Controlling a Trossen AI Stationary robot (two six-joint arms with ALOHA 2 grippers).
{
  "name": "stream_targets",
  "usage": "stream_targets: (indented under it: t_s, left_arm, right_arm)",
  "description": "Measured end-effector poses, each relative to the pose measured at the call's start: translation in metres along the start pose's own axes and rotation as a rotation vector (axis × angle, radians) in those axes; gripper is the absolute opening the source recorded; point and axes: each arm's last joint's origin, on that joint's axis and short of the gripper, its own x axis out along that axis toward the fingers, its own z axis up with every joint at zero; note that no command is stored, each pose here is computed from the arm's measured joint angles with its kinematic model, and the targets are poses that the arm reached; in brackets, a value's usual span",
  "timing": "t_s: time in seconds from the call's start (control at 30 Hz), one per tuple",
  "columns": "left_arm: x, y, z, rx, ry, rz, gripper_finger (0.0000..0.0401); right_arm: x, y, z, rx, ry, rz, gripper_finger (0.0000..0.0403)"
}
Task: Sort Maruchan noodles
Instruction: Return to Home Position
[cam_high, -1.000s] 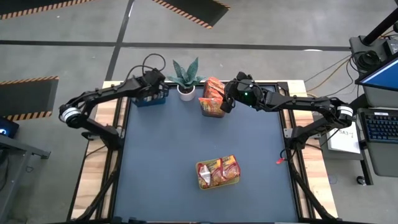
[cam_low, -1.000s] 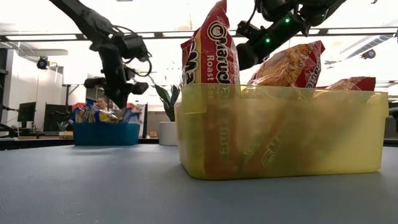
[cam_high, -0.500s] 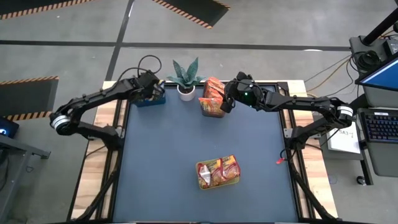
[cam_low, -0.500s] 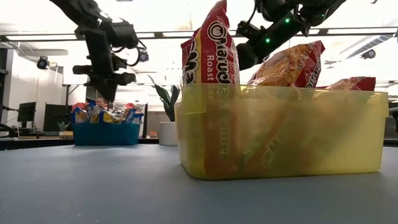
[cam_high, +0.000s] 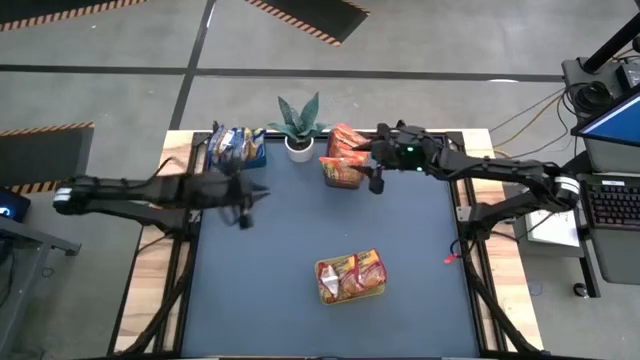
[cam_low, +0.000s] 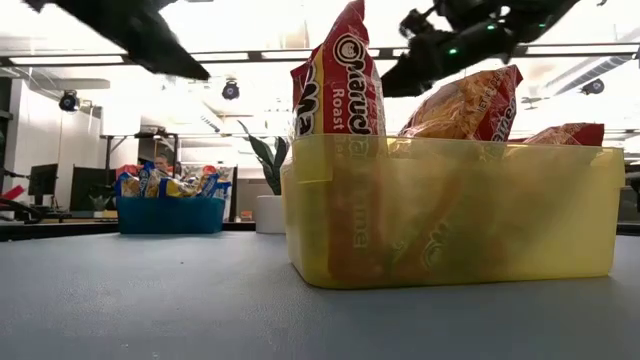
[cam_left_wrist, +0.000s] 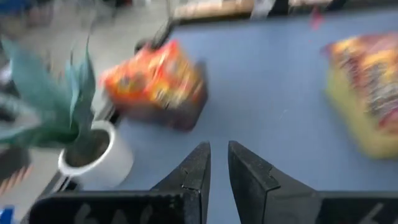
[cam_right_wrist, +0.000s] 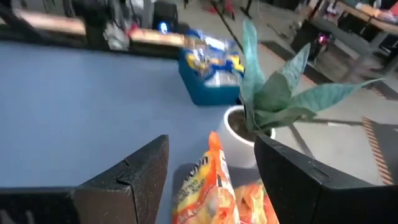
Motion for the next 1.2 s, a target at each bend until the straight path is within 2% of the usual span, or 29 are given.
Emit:
stream_targets:
  t_s: [0.1,0.23,0.6,0.8,1.07,1.2]
  left_arm:
    - [-0.019,-0.01,-0.018,-0.007,-0.159,-0.035,0.0039]
    - [-0.034,-0.011,-0.045,-0.053,-0.316,-0.059,0.0039]
    - [-0.053,0.0,-0.093,-0.113,-0.553,-0.035,0.0039]
    - [-0.045,-0.003,-0.1,-0.077,-0.533,-0.023,0.0039]
    - [-0.045,-0.003,-0.103,-0.092,-0.527,-0.02,0.0039]
    - [-0.044,-0.004,-0.105,-0.084,-0.508,-0.023,0.0039]
  right_arm:
    - [-0.018,0.008,-0.012,0.042,-0.025,0.027,0.0226]
    - [-0.041,0.023,-0.033,0.121,-0.088,0.036,0.0226]
    - [-0.094,0.045,-0.073,0.168,-0.332,0.017,0.0226]
    - [-0.109,0.054,-0.093,0.17,-0.38,0.012,0.0226]
    - [-0.123,0.066,-0.12,0.135,-0.501,-0.007,0.0226]
    - [-0.126,0.066,-0.119,0.114,-0.515,-0.016,0.0226]
